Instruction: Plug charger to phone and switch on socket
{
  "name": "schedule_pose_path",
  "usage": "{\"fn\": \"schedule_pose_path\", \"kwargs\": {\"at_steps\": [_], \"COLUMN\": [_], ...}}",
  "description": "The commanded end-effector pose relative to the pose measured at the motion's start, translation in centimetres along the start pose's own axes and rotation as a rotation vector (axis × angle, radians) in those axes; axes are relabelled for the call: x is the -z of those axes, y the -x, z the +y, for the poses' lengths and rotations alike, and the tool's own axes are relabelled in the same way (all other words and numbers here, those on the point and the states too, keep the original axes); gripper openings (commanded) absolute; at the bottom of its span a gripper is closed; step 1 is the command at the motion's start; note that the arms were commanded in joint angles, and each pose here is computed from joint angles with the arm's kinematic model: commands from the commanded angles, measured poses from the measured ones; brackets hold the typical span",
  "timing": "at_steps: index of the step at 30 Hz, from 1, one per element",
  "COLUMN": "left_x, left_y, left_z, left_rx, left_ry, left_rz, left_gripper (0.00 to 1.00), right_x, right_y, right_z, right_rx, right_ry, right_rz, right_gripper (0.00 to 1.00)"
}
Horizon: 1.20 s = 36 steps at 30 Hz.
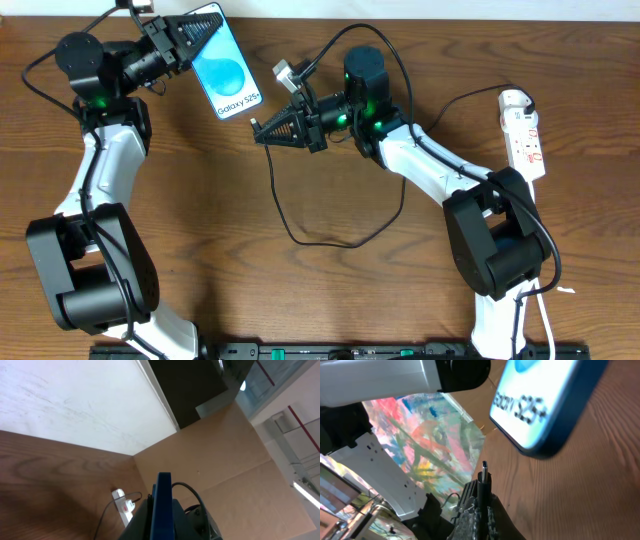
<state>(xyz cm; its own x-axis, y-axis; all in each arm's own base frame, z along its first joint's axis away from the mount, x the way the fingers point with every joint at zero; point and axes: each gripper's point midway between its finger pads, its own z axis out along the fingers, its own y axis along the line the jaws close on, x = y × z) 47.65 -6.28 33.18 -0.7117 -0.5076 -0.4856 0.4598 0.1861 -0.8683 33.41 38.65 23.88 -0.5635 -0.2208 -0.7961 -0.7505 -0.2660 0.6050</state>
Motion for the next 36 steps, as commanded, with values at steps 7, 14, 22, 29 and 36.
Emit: {"fn": "schedule_pose_path", "kwargs": {"at_steps": [7,14,22,29,36], "left_x": [0.1,0.1,-0.5,-0.7,-0.9], "left_y": [0.3,0.3,-0.3,-0.5,-0.7], "left_z": [-2.2,-2.2,-2.6,-2.8,-2.9], "left_rx": [-0.052,-0.036,-0.041,-0.058,-0.065], "left_ry": [-0.033,-0.032,-0.045,-0.053,-0.056], "left_rz": [-0.001,-0.002,0.019,0.028,0.035], "left_gripper": [0.07,0.07,0.07,0.07,0.07], "right_x": [-0.9,-0.9,-0.9,-0.9,-0.9], "right_y": [0.0,0.4,0.7,0.7,0.7], "right_z": [0.5,-0.1,-0.3,-0.3,-0.3], "right_rx": [0.013,0.016,0.0,-0.003,-0.008], "right_ry": [0.027,-0.007,-0.022,-0.022,-0.023], "right_rz": [0.013,-0.01,-0.021,-0.022,-0.022], "right_gripper": [0.01,0.01,0.01,0.01,0.01]}}
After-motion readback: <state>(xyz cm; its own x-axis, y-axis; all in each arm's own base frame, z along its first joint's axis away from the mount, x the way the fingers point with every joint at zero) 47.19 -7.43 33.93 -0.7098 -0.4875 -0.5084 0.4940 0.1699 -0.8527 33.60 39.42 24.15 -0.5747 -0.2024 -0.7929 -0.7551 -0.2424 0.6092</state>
